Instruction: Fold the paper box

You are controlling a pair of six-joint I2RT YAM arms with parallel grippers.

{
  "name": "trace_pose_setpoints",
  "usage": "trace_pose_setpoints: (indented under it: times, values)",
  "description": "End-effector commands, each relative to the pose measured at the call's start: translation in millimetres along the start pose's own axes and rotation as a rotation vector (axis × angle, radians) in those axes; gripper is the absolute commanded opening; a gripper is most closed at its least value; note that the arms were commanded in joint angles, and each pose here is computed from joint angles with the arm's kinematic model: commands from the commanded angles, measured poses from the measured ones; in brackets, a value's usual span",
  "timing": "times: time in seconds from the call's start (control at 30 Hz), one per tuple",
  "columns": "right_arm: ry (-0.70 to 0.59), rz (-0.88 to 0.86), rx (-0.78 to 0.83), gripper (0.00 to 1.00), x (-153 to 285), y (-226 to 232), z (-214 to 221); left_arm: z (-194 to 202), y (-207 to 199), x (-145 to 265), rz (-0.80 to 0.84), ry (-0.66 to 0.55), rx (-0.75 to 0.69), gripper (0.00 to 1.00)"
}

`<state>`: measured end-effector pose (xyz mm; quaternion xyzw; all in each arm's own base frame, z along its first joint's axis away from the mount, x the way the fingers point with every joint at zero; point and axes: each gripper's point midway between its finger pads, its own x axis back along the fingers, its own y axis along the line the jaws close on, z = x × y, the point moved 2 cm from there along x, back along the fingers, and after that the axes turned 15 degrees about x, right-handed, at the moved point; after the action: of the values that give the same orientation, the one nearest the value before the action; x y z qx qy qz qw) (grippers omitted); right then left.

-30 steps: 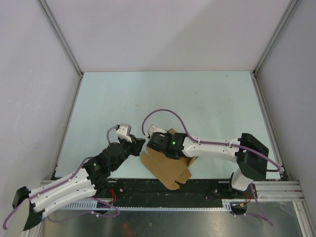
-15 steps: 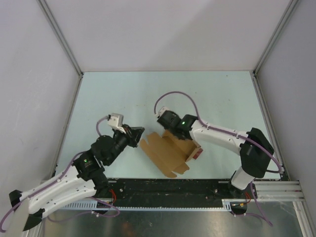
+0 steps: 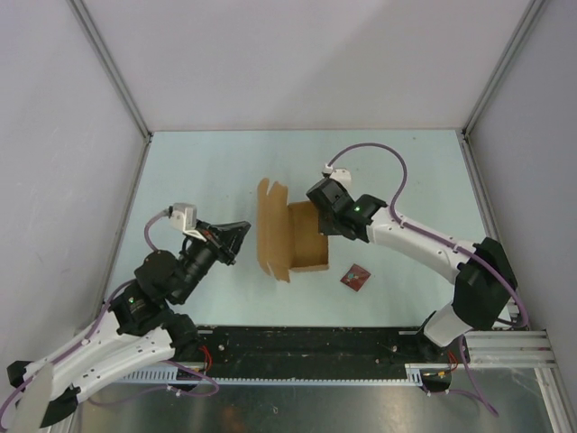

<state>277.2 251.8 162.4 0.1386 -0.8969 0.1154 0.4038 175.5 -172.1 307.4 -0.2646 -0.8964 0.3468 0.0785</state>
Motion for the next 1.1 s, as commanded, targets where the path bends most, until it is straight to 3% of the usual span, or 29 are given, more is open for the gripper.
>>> trace_pose_setpoints:
  times: [0.0,0.2,0.27,0.5,0.7,0.83,0.87,1.07]
  values:
    - [-0.111,0.016,-0.415,0.0,6,26,-13,-13,-1,10,-0.003,-0.038,0.03,0.12]
    - [-0.297,0.188,-0.828,0.0,25,43,7,-18,6,15,-0.055,-0.051,0.046,0.04]
    - [-0.301,0.21,-0.963,0.0,25,45,15,-17,7,16,-0.059,-0.047,0.049,0.03]
    - [-0.262,0.269,-1.148,0.0,12,61,48,-12,8,15,-0.062,-0.03,0.06,0.03]
    - [-0.218,0.316,-1.176,0.0,-6,75,75,-7,10,17,-0.059,-0.013,0.066,0.03]
    - [-0.197,0.325,-1.17,0.08,-14,78,85,-5,13,20,-0.06,-0.005,0.065,0.03]
    - [-0.196,0.32,-1.172,0.17,-13,79,86,-5,13,21,-0.059,-0.006,0.065,0.03]
    - [-0.191,0.319,-1.153,0.48,-11,76,92,1,18,21,-0.072,0.006,0.068,0.03]
